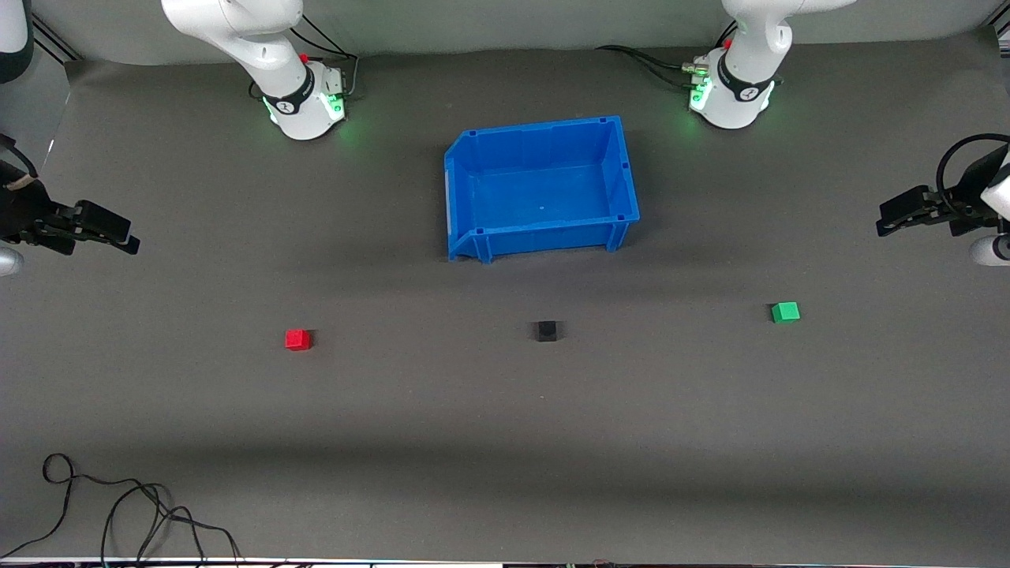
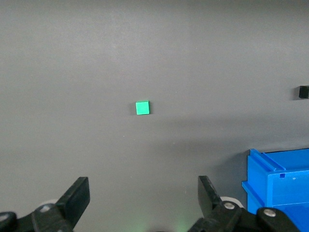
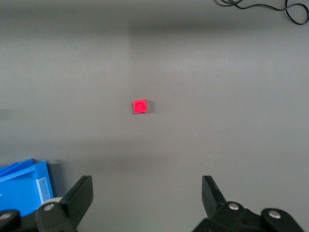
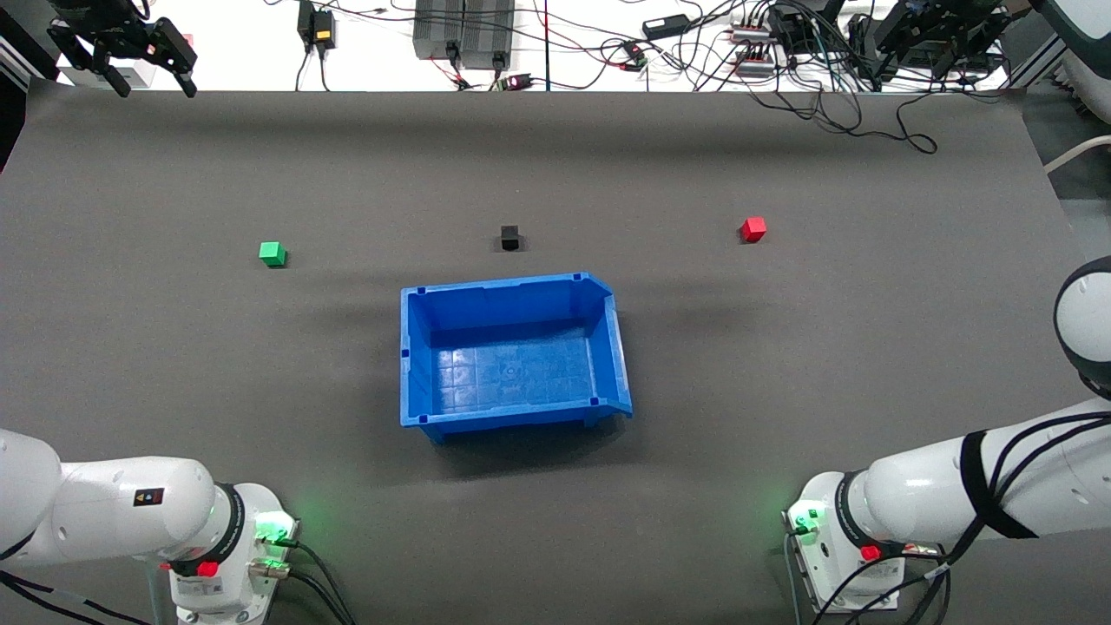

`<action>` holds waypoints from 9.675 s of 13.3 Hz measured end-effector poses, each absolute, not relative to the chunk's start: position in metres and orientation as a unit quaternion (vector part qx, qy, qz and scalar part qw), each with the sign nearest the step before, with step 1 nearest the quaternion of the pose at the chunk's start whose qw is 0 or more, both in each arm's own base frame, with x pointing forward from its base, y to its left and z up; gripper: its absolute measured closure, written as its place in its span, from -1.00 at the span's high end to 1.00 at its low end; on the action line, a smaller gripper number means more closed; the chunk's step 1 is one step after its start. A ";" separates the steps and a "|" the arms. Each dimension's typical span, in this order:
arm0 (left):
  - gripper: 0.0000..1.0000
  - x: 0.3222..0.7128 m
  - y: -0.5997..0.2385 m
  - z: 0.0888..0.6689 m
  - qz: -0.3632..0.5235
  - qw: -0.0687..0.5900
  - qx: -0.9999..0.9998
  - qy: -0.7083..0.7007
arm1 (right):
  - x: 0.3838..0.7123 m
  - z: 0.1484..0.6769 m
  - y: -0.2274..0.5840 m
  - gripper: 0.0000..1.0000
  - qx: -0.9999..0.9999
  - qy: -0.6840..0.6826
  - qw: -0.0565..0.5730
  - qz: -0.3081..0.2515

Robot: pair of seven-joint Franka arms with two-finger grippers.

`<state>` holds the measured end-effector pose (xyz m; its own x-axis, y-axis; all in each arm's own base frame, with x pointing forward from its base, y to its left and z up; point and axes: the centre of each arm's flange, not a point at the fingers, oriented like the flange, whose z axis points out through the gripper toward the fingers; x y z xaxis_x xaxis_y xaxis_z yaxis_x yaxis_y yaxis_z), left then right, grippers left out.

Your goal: Attach green and red cubes to black cube

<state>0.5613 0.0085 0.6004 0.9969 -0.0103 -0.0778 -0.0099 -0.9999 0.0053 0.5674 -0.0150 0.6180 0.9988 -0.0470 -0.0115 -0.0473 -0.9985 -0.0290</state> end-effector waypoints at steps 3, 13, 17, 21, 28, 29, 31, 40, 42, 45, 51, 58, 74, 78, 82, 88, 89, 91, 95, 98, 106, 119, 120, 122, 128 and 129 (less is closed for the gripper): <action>1.00 0.562 0.008 0.601 -0.037 0.002 0.999 -0.005 | 0.567 0.618 -0.015 1.00 -1.000 0.024 0.015 0.005; 1.00 0.563 0.008 0.601 -0.033 0.002 0.999 -0.005 | 0.568 0.618 -0.014 1.00 -1.000 0.023 0.015 0.006; 1.00 0.563 0.009 0.590 -0.043 0.003 0.999 -0.005 | 0.570 0.614 -0.014 1.00 -0.991 0.130 0.013 0.009; 0.99 0.572 0.012 0.542 -0.043 0.003 0.999 -0.001 | 0.585 0.607 -0.011 1.00 -0.932 0.361 0.020 0.017; 0.92 0.563 0.033 0.420 -0.021 0.004 1.000 0.020 | 0.602 0.576 -0.019 1.00 -0.776 0.621 0.067 0.089; 0.91 0.559 0.033 0.403 -0.015 0.004 1.000 0.022 | 0.606 0.564 -0.020 1.00 -0.768 0.627 0.071 0.105; 0.87 0.552 0.034 0.372 0.000 0.003 1.000 0.027 | 0.614 0.534 -0.019 1.00 -0.759 0.632 0.076 0.136; 0.68 0.541 0.049 0.228 -0.005 0.010 0.999 0.053 | 0.608 0.314 -0.027 1.00 -0.735 0.643 0.139 0.167; 0.66 0.542 0.048 0.219 -0.006 0.012 0.999 0.052 | 0.604 0.266 -0.030 1.00 -0.732 0.642 0.146 0.176; 0.52 0.546 0.047 0.213 -0.008 0.012 0.999 0.052 | 0.606 0.223 -0.033 1.00 -0.728 0.649 0.140 0.171; 0.45 0.549 0.046 0.203 -0.011 0.014 0.999 0.051 | 0.602 0.182 -0.030 1.00 -0.728 0.645 0.146 0.181; 0.41 0.563 0.046 0.181 -0.005 0.016 0.999 0.051 | 0.599 0.167 -0.031 0.86 -0.725 0.649 0.141 0.183; -0.21 0.571 0.043 0.189 0.003 0.017 0.996 0.089 | 0.612 0.189 -0.030 -0.20 -0.725 0.649 0.159 0.168; -0.21 0.593 -0.010 0.216 -0.026 0.015 0.963 0.268 | 0.624 0.223 0.004 -0.20 -0.720 0.654 0.170 0.158; -0.21 0.603 -0.073 0.233 -0.037 0.012 0.900 0.434 | 0.627 0.245 0.074 -0.20 -0.704 0.671 0.162 0.169; -0.21 0.599 -0.129 0.226 -0.058 0.045 0.785 0.616 | 0.617 0.266 0.223 -0.20 -0.661 0.717 0.163 0.150; -0.21 0.597 -0.152 0.229 -0.051 0.054 0.768 0.636 | 0.611 0.264 0.251 -0.20 -0.654 0.724 0.166 0.143; -0.21 0.587 -0.200 0.227 -0.047 0.062 0.746 0.661 | 0.598 0.253 0.306 -0.20 -0.646 0.732 0.173 0.131; -0.21 0.572 -0.267 0.203 -0.050 0.045 0.727 0.684 | 0.582 0.223 0.387 -0.20 -0.653 0.726 0.177 0.124; -0.21 0.571 -0.282 0.189 -0.050 0.036 0.712 0.699 | 0.583 0.206 0.410 -0.20 -0.660 0.719 0.177 0.124; -0.21 0.567 -0.343 0.192 -0.052 0.049 0.673 0.736 | 0.585 0.184 0.447 -0.15 -0.680 0.700 0.184 0.119; -0.21 0.579 -0.371 0.182 -0.034 0.057 0.654 0.754 | 0.578 0.171 0.461 -0.20 -0.685 0.694 0.194 0.107; -0.21 0.579 -0.372 0.183 -0.033 0.057 0.655 0.753 | 0.578 0.172 0.462 -0.20 -0.685 0.694 0.195 0.107; -0.21 0.579 -0.372 0.183 -0.032 0.055 0.656 0.752 | 0.579 0.175 0.463 -0.20 -0.685 0.693 0.198 0.107; -0.21 0.578 -0.372 0.182 -0.031 0.045 0.659 0.750 | 0.575 0.177 0.471 -0.20 -0.689 0.688 0.200 0.107; -0.21 0.577 -0.372 0.182 -0.032 0.042 0.660 0.750 | 0.574 0.177 0.473 -0.20 -0.690 0.687 0.201 0.107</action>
<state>0.5775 -0.3724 0.1824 -0.1256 0.9865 -0.1052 0.9918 0.1272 0.0087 0.5741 0.4726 0.1774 0.0326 -0.9051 -0.4239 -0.9913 0.0248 -0.1292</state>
